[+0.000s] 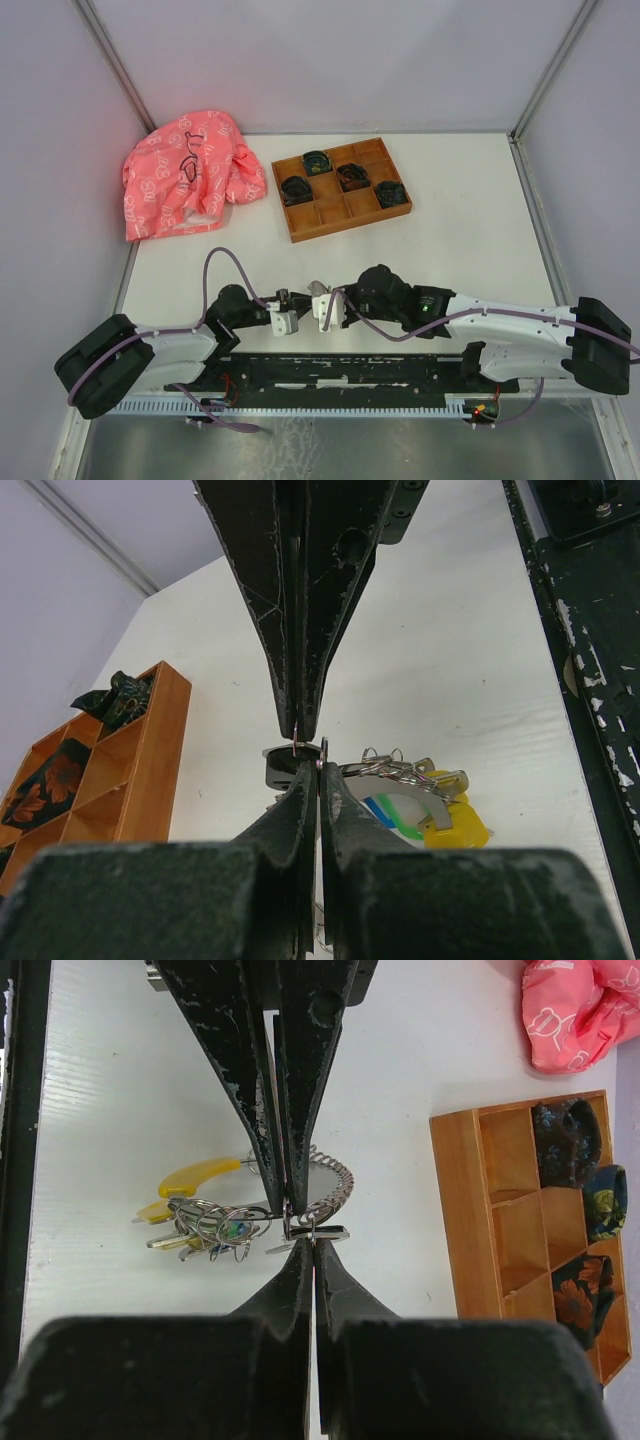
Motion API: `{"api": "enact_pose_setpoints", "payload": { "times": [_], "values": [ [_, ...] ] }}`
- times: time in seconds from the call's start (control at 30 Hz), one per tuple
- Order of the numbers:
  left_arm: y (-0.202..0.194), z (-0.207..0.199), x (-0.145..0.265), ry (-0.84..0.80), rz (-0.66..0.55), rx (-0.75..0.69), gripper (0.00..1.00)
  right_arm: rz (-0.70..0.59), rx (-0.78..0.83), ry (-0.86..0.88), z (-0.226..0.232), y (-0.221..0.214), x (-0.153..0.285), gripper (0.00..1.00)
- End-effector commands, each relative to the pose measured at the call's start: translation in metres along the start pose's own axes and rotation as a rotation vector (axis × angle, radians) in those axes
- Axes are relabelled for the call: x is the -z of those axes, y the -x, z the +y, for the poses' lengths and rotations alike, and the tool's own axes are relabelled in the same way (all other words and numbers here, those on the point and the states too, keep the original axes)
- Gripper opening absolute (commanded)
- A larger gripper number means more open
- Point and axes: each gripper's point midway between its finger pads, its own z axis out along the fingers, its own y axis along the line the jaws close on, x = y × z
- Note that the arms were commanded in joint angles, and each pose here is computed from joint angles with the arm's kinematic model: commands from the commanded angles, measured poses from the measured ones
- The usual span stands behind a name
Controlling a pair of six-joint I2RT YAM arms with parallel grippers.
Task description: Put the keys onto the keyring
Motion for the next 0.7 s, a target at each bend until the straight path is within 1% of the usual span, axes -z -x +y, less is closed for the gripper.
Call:
{"api": "enact_pose_setpoints", "payload": {
  "times": [0.0, 0.13, 0.23, 0.43, 0.67],
  "values": [
    [0.018, 0.016, -0.004, 0.05, -0.059, -0.043, 0.03, -0.071, -0.015, -0.049, -0.013, 0.021, 0.005, 0.01],
    [0.02, 0.02, -0.001, 0.075, -0.058, -0.047, 0.03, -0.002, -0.018, -0.088, -0.017, 0.006, 0.009, 0.01],
    [0.02, 0.02, -0.001, 0.078, -0.058, -0.048, 0.03, 0.033, -0.024, -0.076, -0.014, -0.001, 0.01, 0.01],
    [0.021, 0.021, -0.001, 0.083, -0.063, -0.05, 0.03, 0.001, -0.039, -0.037, -0.009, 0.007, 0.008, 0.01],
    [0.022, 0.021, 0.0, 0.085, -0.069, -0.05, 0.03, -0.002, -0.049, -0.028, -0.008, 0.009, 0.004, 0.01]
  ]
}}
